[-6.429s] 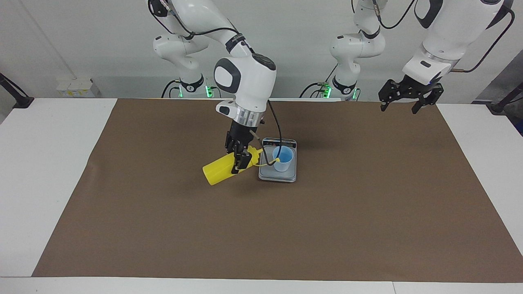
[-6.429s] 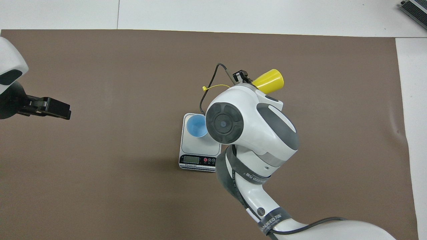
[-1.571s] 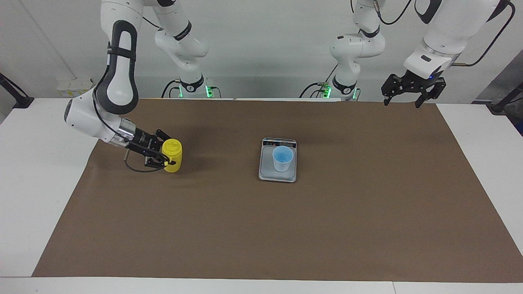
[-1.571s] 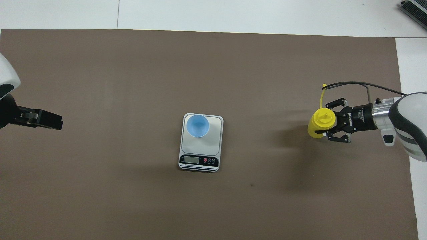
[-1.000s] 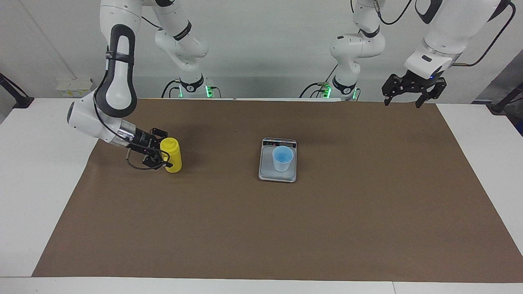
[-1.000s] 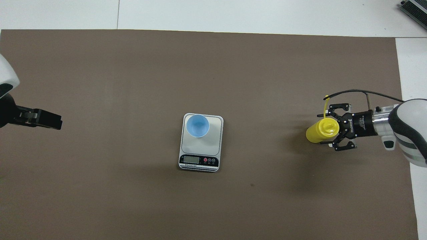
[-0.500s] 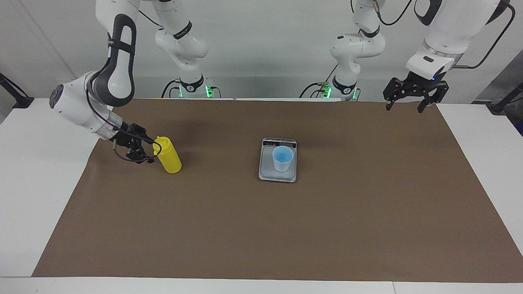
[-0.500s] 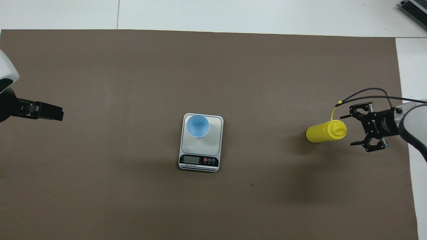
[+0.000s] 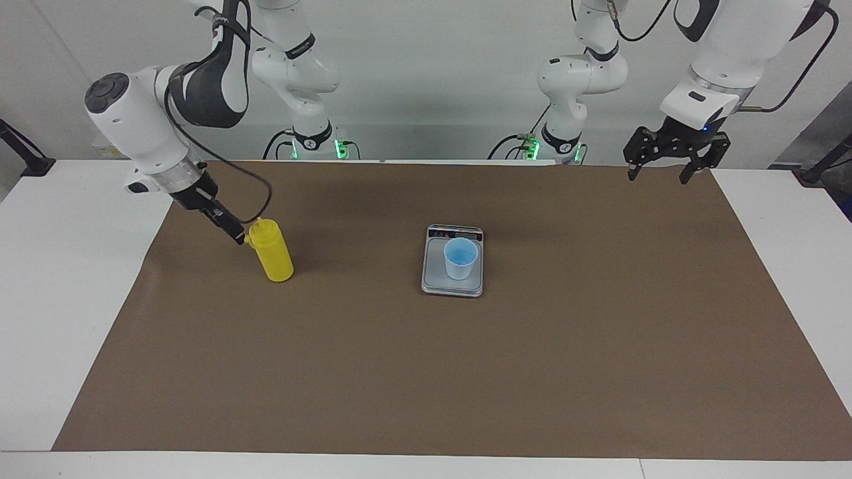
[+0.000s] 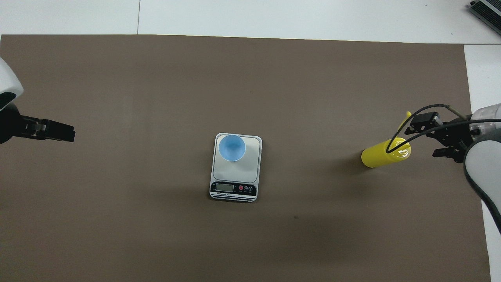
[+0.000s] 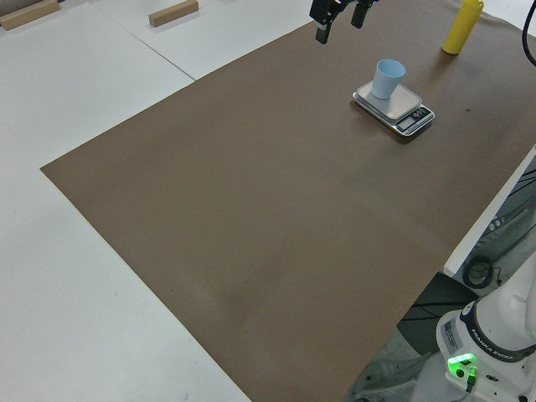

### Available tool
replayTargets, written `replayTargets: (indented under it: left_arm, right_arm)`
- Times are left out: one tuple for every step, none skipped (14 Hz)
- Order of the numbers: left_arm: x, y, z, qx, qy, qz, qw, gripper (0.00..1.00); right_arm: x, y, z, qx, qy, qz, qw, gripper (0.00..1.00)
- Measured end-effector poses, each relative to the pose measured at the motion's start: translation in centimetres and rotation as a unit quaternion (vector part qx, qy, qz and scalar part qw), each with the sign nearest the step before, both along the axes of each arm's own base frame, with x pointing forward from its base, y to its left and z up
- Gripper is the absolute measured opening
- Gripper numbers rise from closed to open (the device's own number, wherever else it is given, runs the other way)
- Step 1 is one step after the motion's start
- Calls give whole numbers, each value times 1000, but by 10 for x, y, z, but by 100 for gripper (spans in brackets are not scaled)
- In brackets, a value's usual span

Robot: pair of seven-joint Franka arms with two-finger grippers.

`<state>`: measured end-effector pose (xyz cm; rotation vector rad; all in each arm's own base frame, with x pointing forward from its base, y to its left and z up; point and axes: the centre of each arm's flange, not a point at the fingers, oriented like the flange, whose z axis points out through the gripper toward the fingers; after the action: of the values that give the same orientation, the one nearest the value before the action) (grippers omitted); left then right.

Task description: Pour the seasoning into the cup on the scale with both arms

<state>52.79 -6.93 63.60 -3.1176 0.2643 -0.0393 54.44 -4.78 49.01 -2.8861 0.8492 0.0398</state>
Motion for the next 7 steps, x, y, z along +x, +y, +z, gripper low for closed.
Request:
replayTargets:
  left_arm:
    - [0, 0, 0, 0, 0, 0, 1000, 100]
    - [0, 0, 0, 0, 0, 0, 1000, 100]
    - [0, 0, 0, 0, 0, 0, 1000, 100]
    - [0, 0, 0, 0, 0, 0, 1000, 100]
    - [0, 0, 0, 0, 0, 0, 1000, 100]
    - [0, 0, 0, 0, 0, 0, 1000, 100]
    - [0, 0, 0, 0, 0, 0, 1000, 100]
  right_arm:
    - [-2, 16, 8, -17, -3, 37, 999, 100]
    - [-4, 33, 14, -39, -4, 67, 997, 100]
    - [-5, 52, 20, -59, -5, 94, 994, 100]
    - [-5, 69, 25, -74, -8, 116, 990, 100]
    - [-4, 84, 31, -85, -12, 135, 987, 100]
    - [-4, 96, 38, -93, -15, 149, 984, 100]
    - [-4, 104, 44, -100, -18, 159, 982, 100]
